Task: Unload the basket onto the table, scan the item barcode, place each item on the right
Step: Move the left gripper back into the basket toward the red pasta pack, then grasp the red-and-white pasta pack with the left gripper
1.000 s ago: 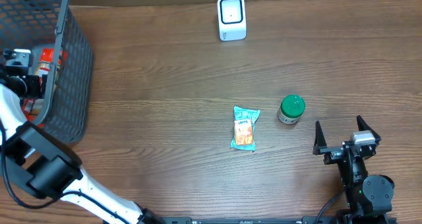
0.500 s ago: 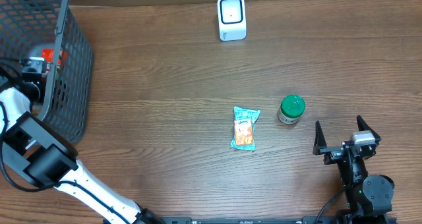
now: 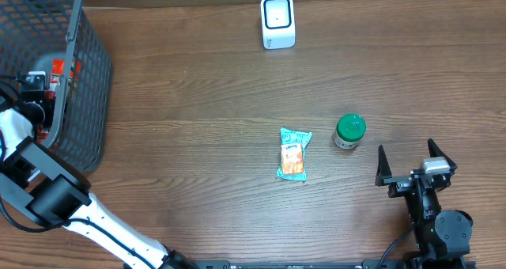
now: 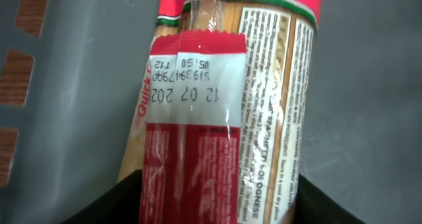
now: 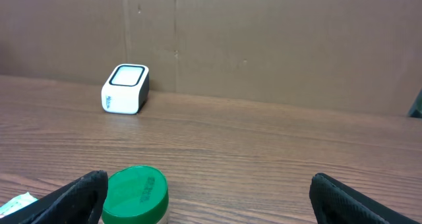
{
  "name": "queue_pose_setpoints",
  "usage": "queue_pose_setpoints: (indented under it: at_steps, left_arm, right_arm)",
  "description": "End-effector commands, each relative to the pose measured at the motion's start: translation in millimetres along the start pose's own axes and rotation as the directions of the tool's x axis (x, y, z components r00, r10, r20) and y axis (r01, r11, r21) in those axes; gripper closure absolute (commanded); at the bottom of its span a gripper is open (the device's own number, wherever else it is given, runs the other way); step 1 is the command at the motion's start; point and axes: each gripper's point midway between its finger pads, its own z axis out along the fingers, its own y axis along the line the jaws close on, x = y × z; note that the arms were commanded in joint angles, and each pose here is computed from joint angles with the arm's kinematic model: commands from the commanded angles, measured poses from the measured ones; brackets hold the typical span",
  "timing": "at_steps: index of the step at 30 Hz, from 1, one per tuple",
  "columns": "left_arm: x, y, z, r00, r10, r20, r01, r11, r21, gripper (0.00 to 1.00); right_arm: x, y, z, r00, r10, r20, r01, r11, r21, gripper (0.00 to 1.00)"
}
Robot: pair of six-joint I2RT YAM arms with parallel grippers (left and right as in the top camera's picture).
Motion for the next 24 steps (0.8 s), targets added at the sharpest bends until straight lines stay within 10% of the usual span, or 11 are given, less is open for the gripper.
queue_pose_setpoints:
  at_steps: [1,12,24]
  left_arm:
    - [30.0,-12.1,19.0,0.987,-0.141,-0.078,0.145,0.988,0.044,0.25]
    - [33.2,4.7,18.6,0.987,-0.132,-0.091,0.129,0.991,-0.039,0.01]
    - [19.0,11.9,11.2,0.989,-0.123,-0.081,0.119,0.991,-0.055,0.02]
  right_arm:
    - [2.0,-0.1,0.2,1.0,0.0,0.003,0.0,1.0,-0.001,0.0]
    - [1.9,-0.1,0.2,1.0,0.0,0.003,0.0,1.0,-0.001,0.0]
    - [2.0,-0.1,0.2,1.0,0.0,0.003,0.0,1.0,-0.001,0.0]
